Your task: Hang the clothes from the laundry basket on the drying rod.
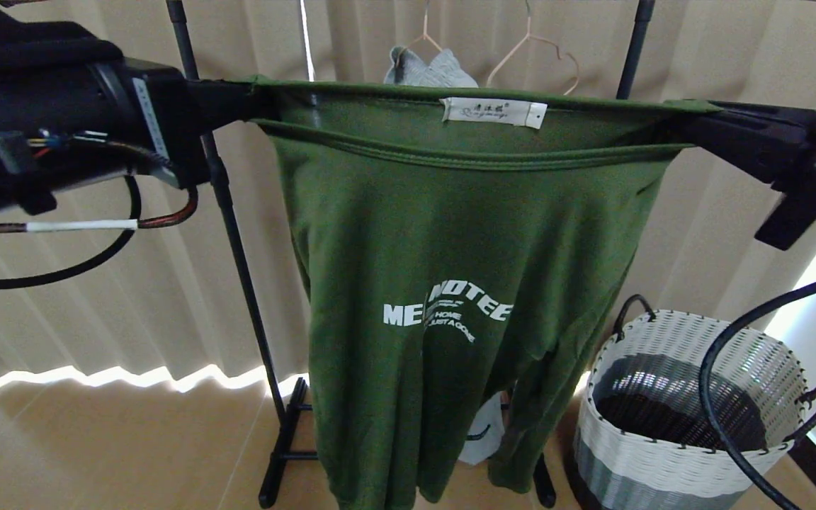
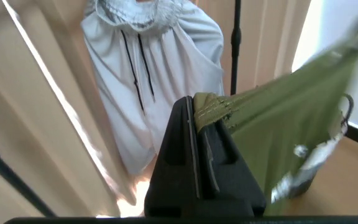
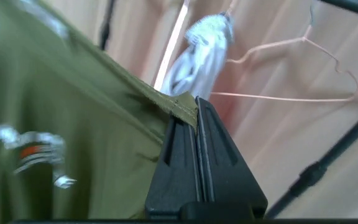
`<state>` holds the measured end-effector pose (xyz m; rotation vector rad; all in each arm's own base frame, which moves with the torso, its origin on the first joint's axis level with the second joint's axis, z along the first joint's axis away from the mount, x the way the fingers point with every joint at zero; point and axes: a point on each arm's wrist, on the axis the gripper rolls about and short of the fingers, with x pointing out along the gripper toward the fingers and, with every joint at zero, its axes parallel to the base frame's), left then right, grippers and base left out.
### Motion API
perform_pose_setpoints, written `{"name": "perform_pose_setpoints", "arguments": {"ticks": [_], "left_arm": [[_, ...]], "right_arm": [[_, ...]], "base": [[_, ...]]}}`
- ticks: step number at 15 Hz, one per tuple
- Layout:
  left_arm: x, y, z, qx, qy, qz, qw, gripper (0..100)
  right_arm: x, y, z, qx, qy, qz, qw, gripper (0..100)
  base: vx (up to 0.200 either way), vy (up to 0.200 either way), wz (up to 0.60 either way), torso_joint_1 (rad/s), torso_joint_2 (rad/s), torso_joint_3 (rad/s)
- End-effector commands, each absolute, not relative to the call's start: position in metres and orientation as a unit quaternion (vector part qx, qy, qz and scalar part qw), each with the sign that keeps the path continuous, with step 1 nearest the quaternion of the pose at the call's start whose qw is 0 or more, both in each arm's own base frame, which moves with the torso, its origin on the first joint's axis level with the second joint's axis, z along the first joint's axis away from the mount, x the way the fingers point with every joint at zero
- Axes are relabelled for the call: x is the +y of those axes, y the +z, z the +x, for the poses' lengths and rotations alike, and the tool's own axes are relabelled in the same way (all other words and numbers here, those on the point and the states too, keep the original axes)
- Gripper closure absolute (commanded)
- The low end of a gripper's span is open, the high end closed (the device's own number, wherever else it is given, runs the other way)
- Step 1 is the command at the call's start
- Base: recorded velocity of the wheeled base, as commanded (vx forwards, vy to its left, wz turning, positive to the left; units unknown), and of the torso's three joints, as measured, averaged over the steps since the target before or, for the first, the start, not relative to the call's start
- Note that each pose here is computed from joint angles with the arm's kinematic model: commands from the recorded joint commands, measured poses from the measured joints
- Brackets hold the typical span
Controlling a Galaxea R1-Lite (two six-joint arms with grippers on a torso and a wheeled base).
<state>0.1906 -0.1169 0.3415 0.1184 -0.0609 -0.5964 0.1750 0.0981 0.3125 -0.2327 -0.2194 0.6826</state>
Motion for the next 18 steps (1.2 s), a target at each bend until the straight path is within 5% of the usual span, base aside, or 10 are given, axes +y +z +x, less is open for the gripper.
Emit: {"name": "perform_pose_setpoints", "arguments": {"ticks": [1,11,15,18], "left_arm": [[-0.134,0.335,0.219,-0.010,-0.295,0.061,0.954,100],[-0.137,0.329,0.226,0.006,-0.293,0.063,0.954,100],[-0.115,0.341,0.186,0.036,-0.311,0.048,0.949,100],[-0.095,0.336,0.145,0.067,-0.378,0.046,0.922,100]], "right_arm": [[0.096,0.315,0.154,-0.125,0.367,-0.107,0.915,100],[0.109,0.299,0.163,-0.094,0.399,-0.112,0.905,100],[0.109,0.303,0.198,-0.084,0.361,-0.116,0.921,100],[0.124,0.309,0.230,-0.084,0.359,-0.116,0.922,100]], "base": [[0.000,0.000,0.00,0.000,0.00,0.000],[0.000,0.000,0.00,0.000,0.00,0.000],[0.000,0.000,0.00,0.000,0.00,0.000],[0.000,0.000,0.00,0.000,0.00,0.000]]}}
